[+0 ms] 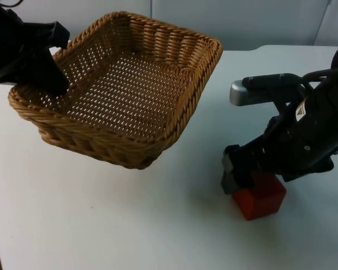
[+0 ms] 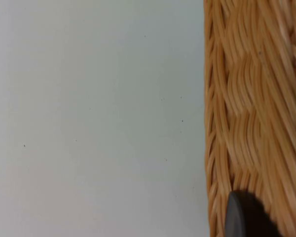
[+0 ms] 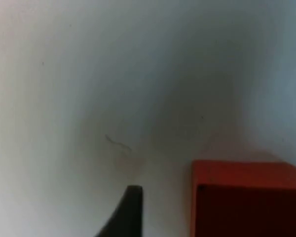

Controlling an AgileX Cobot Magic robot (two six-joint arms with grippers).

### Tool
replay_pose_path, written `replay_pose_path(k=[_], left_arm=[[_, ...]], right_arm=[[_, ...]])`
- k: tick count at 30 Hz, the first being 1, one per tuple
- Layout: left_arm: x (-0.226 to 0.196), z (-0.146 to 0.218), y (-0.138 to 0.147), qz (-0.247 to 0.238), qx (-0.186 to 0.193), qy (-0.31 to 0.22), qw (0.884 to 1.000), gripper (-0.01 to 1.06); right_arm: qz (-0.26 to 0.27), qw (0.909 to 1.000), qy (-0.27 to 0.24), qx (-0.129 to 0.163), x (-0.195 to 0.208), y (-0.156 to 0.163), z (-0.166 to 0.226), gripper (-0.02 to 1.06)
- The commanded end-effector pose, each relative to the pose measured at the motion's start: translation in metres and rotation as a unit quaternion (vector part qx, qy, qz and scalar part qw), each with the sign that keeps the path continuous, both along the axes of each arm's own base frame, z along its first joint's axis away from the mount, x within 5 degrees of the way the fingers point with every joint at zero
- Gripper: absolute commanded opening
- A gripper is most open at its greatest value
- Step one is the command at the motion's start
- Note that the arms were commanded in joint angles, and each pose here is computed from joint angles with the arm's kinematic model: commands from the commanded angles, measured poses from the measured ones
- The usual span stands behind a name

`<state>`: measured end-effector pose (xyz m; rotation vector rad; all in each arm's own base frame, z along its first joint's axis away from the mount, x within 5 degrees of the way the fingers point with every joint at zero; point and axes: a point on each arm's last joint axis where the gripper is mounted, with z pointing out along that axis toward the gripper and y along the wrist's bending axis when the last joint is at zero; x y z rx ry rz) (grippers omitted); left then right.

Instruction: Pick up the basket with the left hand and place the cube into the basket with the right hand.

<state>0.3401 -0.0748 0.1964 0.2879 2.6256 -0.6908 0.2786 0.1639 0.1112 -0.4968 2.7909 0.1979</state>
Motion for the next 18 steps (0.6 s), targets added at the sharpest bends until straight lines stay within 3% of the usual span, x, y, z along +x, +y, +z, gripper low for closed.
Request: replay_pose_path(k=[1,2,3,5,6,7,8,12,18], left_arm=[[0.002,0.009,0.0,0.013,-0.015,-0.011,1.0,0.0],[0.002,0.009,0.0,0.013,-0.015,-0.011,1.0,0.0],[0.002,0.009,0.0,0.013,-0.015,-0.011,1.0,0.0],[0.002,0.009,0.0,0.013,-0.015,-0.011,1.0,0.0],[0.002,0.009,0.0,0.013,-0.015,-0.011,1.0,0.0],[0.002,0.009,0.0,0.013,-0.015,-0.011,1.0,0.0],[0.002,0.009,0.0,0.013,-0.015,-0.011,1.0,0.0],[0.002,0.009,0.0,0.013,-0.015,-0.011,1.0,0.0],[0.002,0.009,0.0,0.013,-0.015,-0.011,1.0,0.0]], right_arm=[[-0.013,0.9999,0.005,0.002,0.001,-0.001,0.0,0.81],[-0.025,0.9996,0.01,0.004,0.001,-0.001,-0.001,0.67],[-0.025,0.9996,0.01,0.004,0.001,-0.001,-0.001,0.67],[-0.042,0.999,0.016,0.007,0.0,-0.001,-0.001,0.32],[-0.042,0.9989,0.017,0.007,0.0,-0.001,-0.001,0.1],[-0.042,0.9989,0.017,0.007,0.0,-0.001,-0.001,0.1],[-0.049,0.9986,0.018,0.009,0.0,-0.001,-0.001,0.0],[-0.054,0.9983,0.02,0.006,0.0,-0.002,-0.001,0.0],[-0.11,0.9933,0.001,-0.036,0.011,-0.033,0.012,0.0]])
